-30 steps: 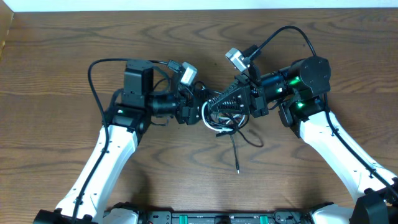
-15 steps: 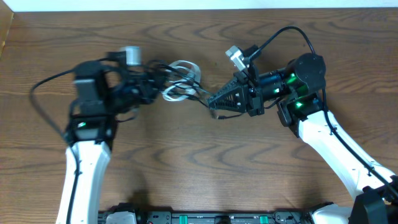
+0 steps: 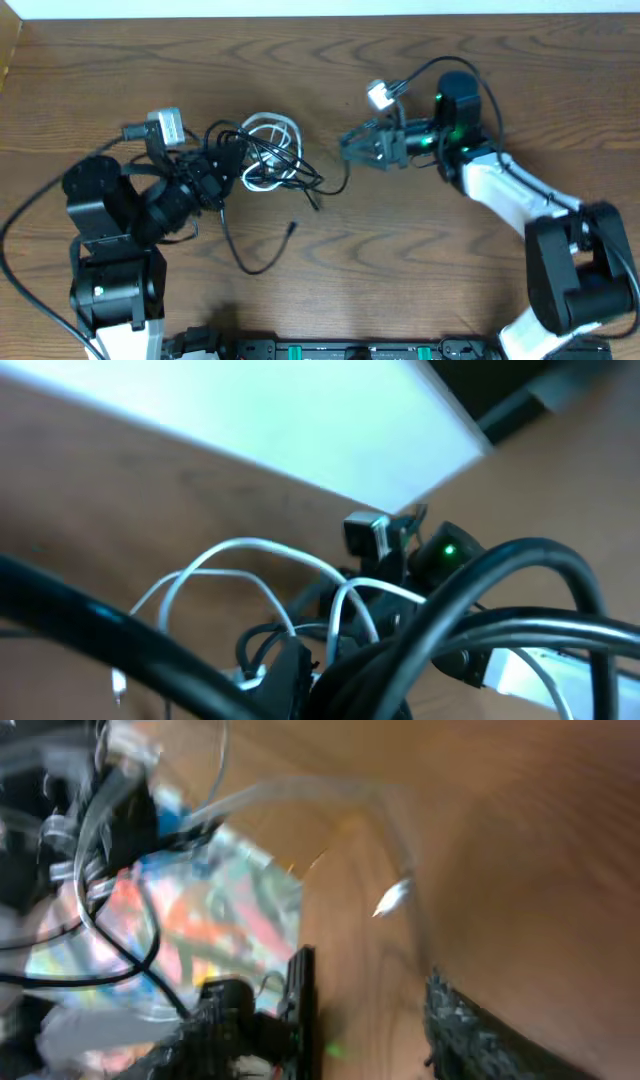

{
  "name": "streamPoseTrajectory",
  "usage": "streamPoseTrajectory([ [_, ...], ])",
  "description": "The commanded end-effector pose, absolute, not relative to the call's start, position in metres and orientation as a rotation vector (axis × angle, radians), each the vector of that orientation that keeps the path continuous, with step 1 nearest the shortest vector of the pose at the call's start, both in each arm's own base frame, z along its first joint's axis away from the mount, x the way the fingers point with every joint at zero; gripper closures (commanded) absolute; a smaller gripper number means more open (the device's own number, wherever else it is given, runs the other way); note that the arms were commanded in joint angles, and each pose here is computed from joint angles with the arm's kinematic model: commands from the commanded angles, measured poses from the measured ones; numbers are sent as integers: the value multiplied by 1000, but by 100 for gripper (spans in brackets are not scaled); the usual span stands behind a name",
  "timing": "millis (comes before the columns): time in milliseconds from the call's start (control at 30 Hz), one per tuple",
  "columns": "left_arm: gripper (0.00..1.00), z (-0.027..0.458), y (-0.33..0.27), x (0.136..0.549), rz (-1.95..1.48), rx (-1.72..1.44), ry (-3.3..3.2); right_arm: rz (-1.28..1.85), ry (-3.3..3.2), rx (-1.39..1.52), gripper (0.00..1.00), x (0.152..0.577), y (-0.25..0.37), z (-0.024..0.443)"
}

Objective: Untangle cables

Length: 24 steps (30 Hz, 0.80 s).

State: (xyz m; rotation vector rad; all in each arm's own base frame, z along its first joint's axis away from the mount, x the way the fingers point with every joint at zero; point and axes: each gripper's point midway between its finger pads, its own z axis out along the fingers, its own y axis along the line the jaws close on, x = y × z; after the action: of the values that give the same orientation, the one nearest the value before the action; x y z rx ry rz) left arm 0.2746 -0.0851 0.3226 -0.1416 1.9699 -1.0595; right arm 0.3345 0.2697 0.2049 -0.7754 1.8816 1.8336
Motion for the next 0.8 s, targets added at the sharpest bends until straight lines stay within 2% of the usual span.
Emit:
streamPoseTrajectory([
  [0, 92, 293, -49, 285, -983, -664, 2023, 1825, 1965, -557, 25, 366, 235, 198],
  [100, 92, 271, -41, 286, -999, -910, 2052, 1854, 2014, -433, 14, 375, 215, 197],
  [267, 92, 247, -39, 295, -1075, -1197, 2066, 1921, 2080, -387, 9, 365, 217, 189],
  [300, 92, 237, -39, 296, -1093, -1309, 2071, 1941, 2103, -384, 9, 360, 223, 188],
  [367, 92, 224, -39, 298, -1102, -1419, 2079, 1954, 2118, -402, 19, 352, 230, 188],
  [467, 92, 207, -42, 305, -1095, -1488, 2121, 1938, 2183, -369, 27, 341, 235, 187],
  [667, 92, 178, -65, 315, -1085, -1495, 2254, 1614, 2461, -299, 27, 298, 234, 171],
  [767, 92, 166, -89, 320, -1091, -1410, 2348, 1522, 2462, -402, 29, 266, 238, 197],
])
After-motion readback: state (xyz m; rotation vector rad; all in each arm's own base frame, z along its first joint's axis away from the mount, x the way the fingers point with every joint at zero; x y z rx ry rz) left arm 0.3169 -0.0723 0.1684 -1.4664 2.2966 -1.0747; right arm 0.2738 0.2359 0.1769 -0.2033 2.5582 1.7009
